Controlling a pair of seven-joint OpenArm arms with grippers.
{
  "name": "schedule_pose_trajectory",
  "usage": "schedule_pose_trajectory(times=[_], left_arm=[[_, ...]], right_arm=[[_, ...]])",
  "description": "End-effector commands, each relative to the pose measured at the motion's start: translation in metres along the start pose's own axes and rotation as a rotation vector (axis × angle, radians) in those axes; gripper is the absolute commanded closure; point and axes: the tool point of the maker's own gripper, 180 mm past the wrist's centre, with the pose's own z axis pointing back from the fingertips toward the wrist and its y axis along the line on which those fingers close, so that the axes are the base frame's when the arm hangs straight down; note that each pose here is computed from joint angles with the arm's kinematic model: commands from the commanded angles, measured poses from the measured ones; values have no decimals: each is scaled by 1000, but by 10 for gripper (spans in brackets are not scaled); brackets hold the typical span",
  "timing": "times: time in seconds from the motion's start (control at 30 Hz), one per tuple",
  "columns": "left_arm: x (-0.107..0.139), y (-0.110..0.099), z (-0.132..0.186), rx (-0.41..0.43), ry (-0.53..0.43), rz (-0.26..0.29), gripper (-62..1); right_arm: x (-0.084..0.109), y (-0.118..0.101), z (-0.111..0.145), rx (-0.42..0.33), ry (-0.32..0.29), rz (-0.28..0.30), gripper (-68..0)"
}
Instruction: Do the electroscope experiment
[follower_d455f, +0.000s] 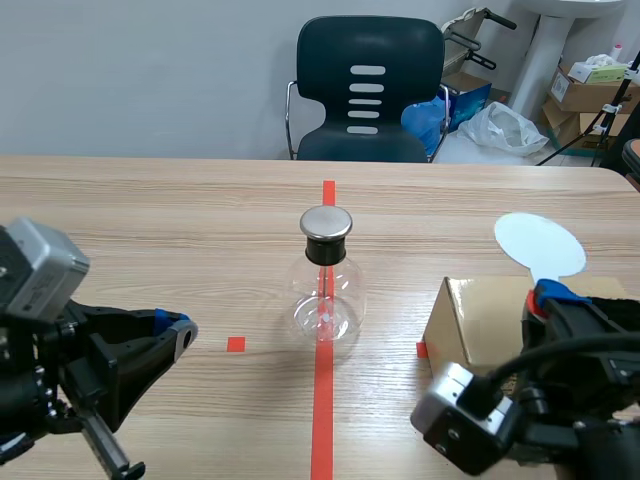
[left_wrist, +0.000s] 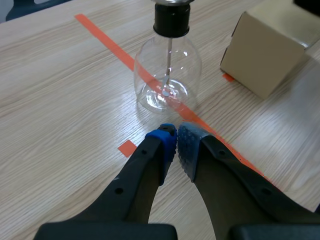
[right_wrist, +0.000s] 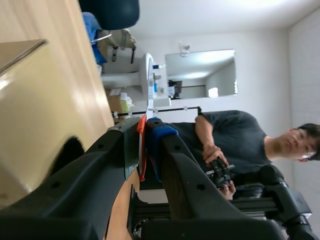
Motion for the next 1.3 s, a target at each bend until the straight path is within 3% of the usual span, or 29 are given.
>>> schedule_pose_trajectory(times=[0.0,0.17,0.67,0.9,1.27], left_arm=[[6,0,-4,-2,-30,-2,-55],[-8,5,-22,11,-10,6,-44],[-35,19,-65,40,20,23,-42],[-37,21,-75,53,17,40,-42],[-34,16,-84,47,9,22,-42]], right_arm=[[3,-19,-9,-96,-14,-11,-10],[8,-28,-21,-142,-7,-23,-10],[39,-10,-46,-76,5,-13,-8],[39,-2,-56,-69,27,18,-8],[51,10,-67,-64,10,37,-8]])
